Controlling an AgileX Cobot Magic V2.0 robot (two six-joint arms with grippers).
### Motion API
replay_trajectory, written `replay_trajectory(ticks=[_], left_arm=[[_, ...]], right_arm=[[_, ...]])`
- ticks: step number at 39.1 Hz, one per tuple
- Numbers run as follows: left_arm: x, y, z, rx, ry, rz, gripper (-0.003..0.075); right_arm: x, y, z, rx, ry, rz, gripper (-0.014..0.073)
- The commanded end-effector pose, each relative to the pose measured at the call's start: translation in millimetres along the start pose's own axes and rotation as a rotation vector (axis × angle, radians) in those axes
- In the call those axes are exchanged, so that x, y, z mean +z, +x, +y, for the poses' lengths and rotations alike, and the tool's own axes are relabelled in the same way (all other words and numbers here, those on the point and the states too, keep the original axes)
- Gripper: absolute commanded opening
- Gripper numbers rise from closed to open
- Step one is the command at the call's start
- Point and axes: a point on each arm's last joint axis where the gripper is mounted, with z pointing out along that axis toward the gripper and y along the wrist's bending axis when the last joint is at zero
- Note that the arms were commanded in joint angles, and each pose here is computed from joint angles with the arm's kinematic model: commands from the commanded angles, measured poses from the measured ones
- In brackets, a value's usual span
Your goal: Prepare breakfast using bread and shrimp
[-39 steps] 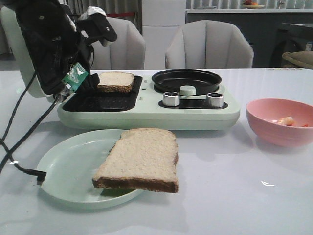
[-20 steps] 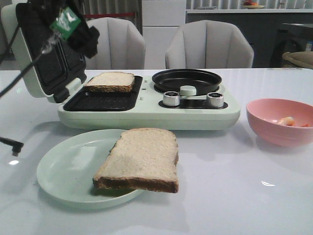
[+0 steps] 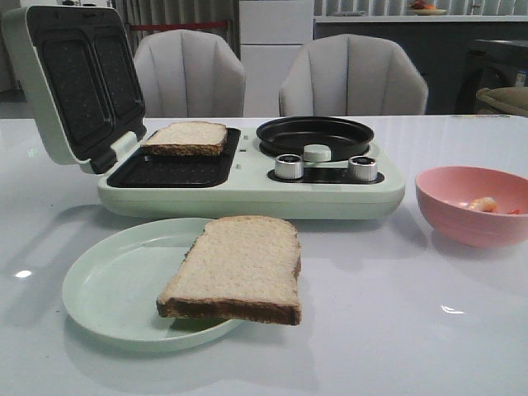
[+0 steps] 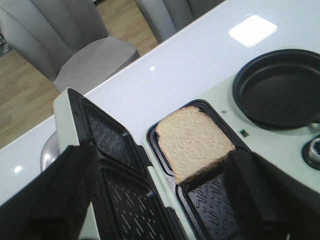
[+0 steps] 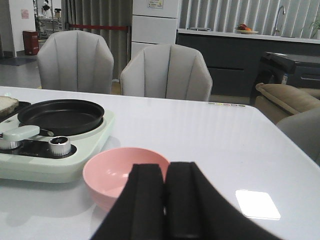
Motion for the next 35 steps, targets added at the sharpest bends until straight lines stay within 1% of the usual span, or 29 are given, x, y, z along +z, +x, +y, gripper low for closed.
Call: replay_trajectory(ticks=[1,6,11,15,20,26,32,35], left_arm=[[-35.6,-7.2,7.4,-0.036,0.002,-0.128,0.0564],[-49.8,17.5,12.6,-0.104,-0.007,-0.098,0.0564],[-68.5,42.2,17.0,-0.176,-0.033,-0.108,0.0564],[-83.4,64.9,15.8,-0.204,-0.059,-0.117,0.0564],[-97.8,96.1,7.1,-0.239,-0.071,-0.122,0.0564],[-114.9,129.3,-3.7,-0.295,-0.091,-0.159,0.0564],[-140.3,155.4,-13.7,-0.306,-0.115,-0.175,0.0564],[-154.5,166.2,-19.8,-0.303,-0.123,-0.209,0.0564]], right_arm=[[-2.6,-14.4,0.1,-0.01,-0.002,-0.121,0.0141],[-2.6,-14.4,0.1,-0.01,-0.002,-0.121,0.0141],[-2.6,-14.4,0.1,-0.01,-0.002,-0.121,0.0141],[-2.6,-14.4,0.1,-0.01,-0.002,-0.121,0.0141],[-2.6,-14.4,0.1,-0.01,-0.002,-0.121,0.0141],[-2.6,-14.4,0.1,-0.01,-0.002,-0.121,0.0141],[-2.6,-14.4,0.1,-0.01,-0.002,-0.121,0.0141],[-2.6,-14.4,0.1,-0.01,-0.002,-0.121,0.0141]])
